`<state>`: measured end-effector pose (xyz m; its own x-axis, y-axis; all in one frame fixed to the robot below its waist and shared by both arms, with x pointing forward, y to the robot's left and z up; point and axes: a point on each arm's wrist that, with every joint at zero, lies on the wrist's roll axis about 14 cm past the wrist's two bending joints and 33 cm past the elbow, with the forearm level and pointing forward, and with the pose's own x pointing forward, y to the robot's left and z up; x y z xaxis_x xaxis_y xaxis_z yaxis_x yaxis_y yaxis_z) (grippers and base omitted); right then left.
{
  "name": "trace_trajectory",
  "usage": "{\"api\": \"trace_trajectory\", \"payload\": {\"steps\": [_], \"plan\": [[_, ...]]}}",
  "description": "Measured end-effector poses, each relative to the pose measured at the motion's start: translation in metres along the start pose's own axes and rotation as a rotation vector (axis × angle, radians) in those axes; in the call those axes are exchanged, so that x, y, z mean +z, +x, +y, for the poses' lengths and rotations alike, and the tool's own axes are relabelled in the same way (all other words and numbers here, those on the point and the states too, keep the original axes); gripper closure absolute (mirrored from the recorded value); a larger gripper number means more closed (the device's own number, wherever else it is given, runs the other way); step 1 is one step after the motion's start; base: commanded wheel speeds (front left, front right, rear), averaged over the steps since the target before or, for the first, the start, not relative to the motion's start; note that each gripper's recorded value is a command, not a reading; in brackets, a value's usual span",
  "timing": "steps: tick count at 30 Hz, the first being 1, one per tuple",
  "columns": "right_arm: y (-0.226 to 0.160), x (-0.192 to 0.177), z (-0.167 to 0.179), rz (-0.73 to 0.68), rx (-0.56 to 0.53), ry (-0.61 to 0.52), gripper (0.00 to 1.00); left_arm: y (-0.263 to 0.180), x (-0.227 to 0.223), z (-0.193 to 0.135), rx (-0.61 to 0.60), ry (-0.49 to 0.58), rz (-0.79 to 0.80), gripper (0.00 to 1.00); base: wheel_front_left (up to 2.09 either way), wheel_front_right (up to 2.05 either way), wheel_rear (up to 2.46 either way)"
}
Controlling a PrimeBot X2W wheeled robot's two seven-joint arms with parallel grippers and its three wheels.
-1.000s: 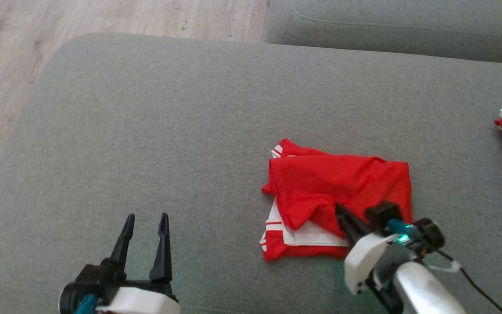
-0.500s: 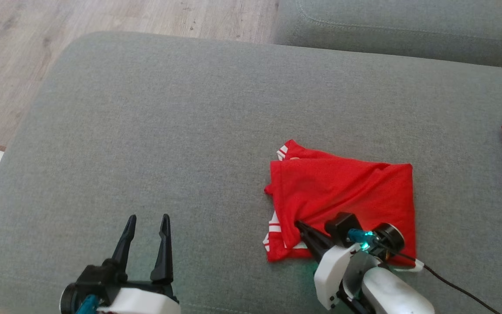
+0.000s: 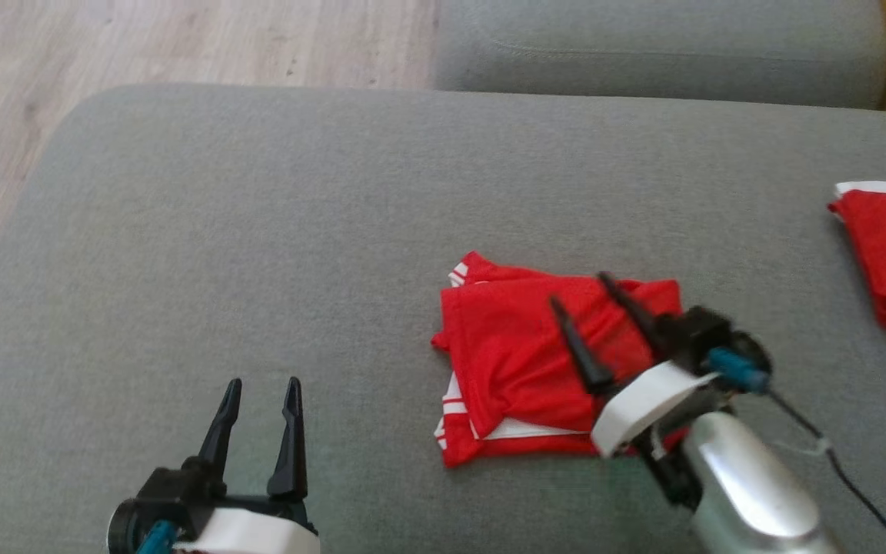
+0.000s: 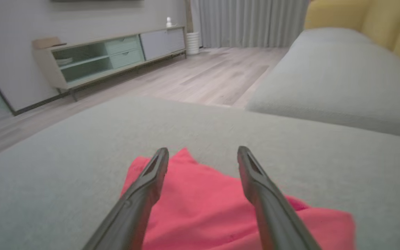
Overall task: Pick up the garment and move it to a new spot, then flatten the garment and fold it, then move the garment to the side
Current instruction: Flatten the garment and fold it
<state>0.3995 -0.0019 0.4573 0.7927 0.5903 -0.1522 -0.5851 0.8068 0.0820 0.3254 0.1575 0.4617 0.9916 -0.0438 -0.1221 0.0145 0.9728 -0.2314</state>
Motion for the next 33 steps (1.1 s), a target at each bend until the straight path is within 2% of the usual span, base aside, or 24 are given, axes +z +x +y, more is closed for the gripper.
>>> {"api": "trace_trajectory", "payload": {"steps": [5, 9, 13, 22, 33], "plan": [[-0.025, 0.03, -0.041, -0.116, -0.163, 0.019, 0.0, 0.004, 0.003, -0.014, -0.048, 0.005, -0.008, 0.0, 0.0, 0.0, 0.0], [-0.064, 0.017, -0.066, -0.099, -0.296, 0.038, 0.0, 0.007, 0.002, -0.022, -0.07, 0.013, -0.008, 0.0, 0.0, 0.0, 0.0], [-0.095, 0.012, -0.077, -0.1, -0.38, 0.061, 0.0, 0.008, 0.002, -0.027, -0.089, 0.019, -0.006, 0.0, 0.0, 0.0, 0.0], [-0.116, 0.012, -0.076, -0.131, -0.422, 0.125, 0.0, 0.0, -0.012, -0.022, -0.073, 0.012, 0.03, 0.0, 0.0, 0.0, 0.0], [-0.116, 0.005, -0.074, -0.109, -0.418, 0.14, 0.0, -0.001, -0.009, -0.018, -0.052, -0.005, 0.017, 0.0, 0.0, 0.0, 0.0]]}}
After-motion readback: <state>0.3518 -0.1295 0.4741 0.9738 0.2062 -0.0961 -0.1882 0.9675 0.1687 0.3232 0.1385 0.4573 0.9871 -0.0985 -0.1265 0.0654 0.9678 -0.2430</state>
